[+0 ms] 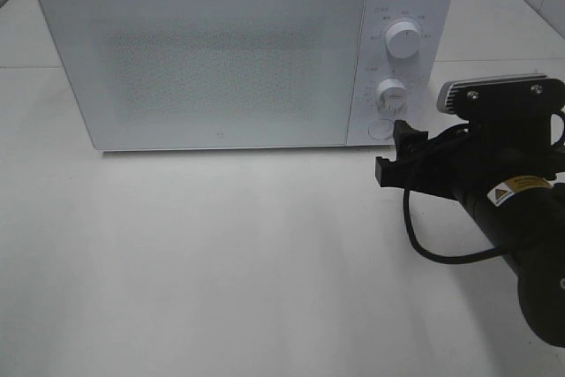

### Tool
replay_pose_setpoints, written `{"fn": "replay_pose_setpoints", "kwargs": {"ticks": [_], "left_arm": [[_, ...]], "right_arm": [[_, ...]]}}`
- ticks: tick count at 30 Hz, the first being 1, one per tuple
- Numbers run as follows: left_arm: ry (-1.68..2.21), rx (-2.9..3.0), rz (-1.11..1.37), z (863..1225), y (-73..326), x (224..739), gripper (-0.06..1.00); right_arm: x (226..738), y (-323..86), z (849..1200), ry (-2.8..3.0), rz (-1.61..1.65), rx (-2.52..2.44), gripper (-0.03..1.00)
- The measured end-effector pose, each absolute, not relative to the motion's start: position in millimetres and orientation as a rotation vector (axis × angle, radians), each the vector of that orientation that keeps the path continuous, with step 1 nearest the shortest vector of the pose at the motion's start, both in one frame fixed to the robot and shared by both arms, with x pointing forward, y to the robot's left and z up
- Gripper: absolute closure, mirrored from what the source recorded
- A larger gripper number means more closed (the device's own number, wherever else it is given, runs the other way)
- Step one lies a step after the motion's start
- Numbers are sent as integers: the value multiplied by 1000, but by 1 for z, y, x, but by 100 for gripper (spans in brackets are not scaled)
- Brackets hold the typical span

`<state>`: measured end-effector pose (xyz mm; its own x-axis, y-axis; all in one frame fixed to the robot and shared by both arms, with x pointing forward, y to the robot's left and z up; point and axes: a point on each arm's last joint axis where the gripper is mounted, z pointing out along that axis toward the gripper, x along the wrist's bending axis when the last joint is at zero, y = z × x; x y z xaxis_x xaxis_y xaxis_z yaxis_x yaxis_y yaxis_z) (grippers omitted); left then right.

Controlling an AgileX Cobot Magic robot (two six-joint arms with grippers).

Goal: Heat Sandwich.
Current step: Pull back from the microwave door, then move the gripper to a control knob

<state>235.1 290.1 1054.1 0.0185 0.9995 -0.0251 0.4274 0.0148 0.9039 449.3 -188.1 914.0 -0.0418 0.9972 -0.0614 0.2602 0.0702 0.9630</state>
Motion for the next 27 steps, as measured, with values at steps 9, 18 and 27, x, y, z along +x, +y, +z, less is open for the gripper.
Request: {"fn": "replay_pose_setpoints", "kwargs": {"ticks": [9, 18, 27], "left_arm": [[1516, 1520, 934, 1054, 290, 235, -5], [1516, 1520, 934, 1054, 290, 235, -5], [1516, 1520, 934, 1054, 290, 235, -5]], "right_arm": [[448, -189, 910, 1448, 1012, 1359, 20], [452, -187, 912, 1434, 1026, 1361, 20], [476, -180, 908, 1418, 1029, 1354, 20]]}}
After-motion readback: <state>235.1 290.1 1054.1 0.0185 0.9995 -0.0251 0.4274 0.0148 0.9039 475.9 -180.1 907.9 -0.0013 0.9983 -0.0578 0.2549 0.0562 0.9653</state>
